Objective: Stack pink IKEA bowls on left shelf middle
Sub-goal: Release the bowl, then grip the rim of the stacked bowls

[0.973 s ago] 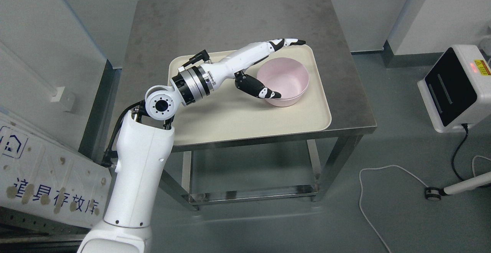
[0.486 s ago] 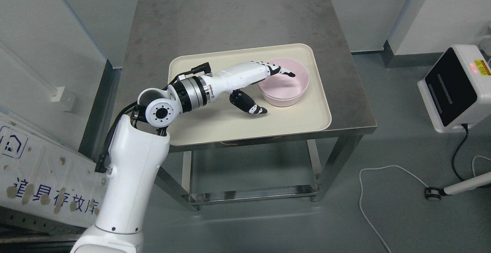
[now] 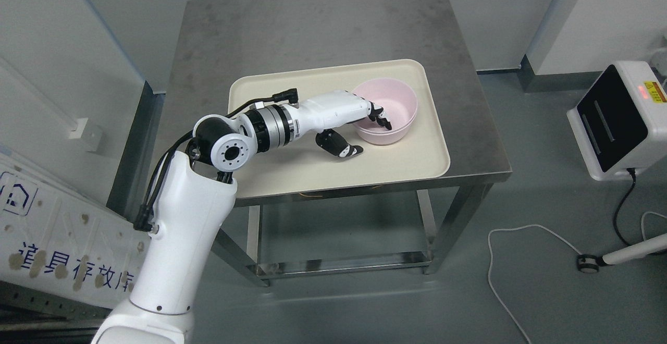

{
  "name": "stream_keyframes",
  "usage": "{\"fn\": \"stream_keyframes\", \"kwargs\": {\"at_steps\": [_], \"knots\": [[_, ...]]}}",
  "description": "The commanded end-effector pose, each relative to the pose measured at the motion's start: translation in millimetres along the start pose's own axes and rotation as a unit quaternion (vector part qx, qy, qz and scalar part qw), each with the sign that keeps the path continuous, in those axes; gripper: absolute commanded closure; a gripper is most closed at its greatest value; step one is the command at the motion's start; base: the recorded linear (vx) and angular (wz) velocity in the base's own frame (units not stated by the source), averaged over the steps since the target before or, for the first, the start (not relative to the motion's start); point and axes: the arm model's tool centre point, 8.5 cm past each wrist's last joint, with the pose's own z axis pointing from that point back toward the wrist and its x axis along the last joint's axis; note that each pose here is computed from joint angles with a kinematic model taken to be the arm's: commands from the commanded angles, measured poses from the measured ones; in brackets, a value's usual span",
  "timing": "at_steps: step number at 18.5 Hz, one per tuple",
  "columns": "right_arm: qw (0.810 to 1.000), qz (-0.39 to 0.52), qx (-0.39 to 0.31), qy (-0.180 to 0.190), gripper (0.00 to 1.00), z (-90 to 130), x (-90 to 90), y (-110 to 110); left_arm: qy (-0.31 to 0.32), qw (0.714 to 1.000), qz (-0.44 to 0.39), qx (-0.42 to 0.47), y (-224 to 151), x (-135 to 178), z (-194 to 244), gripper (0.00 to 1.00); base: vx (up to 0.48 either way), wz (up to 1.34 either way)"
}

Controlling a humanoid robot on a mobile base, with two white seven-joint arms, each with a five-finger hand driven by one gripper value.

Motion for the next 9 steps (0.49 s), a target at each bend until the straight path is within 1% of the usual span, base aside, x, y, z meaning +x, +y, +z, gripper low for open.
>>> {"fn": "stream_keyframes", "kwargs": {"at_steps": [1, 3, 4, 7, 9], "knots": [[1.0, 0.0, -0.009, 0.0, 0.0, 0, -0.1, -11, -0.005, 0.999, -0.033, -0.015, 2, 13, -11, 0.71, 0.0, 0.0], [1.0, 0.0, -0.009, 0.0, 0.0, 0, -0.1, -11, -0.031, 0.999, -0.044, 0.005, 9, 22, -15, 0.96, 0.0, 0.0], [1.0, 0.0, -0.009, 0.0, 0.0, 0, -0.1, -11, -0.039, 0.998, -0.044, 0.013, 12, 24, -16, 1.0, 0.0, 0.0], [1.0, 0.0, -0.009, 0.0, 0.0, 0, -0.1, -11, -0.041, 0.998, -0.038, 0.033, 19, 20, -11, 1.0, 0.0, 0.0], [1.0, 0.0, -0.009, 0.0, 0.0, 0, -0.1, -11, -0.037, 0.996, -0.041, 0.069, 36, 8, 5, 1.0, 0.0, 0.0]]}}
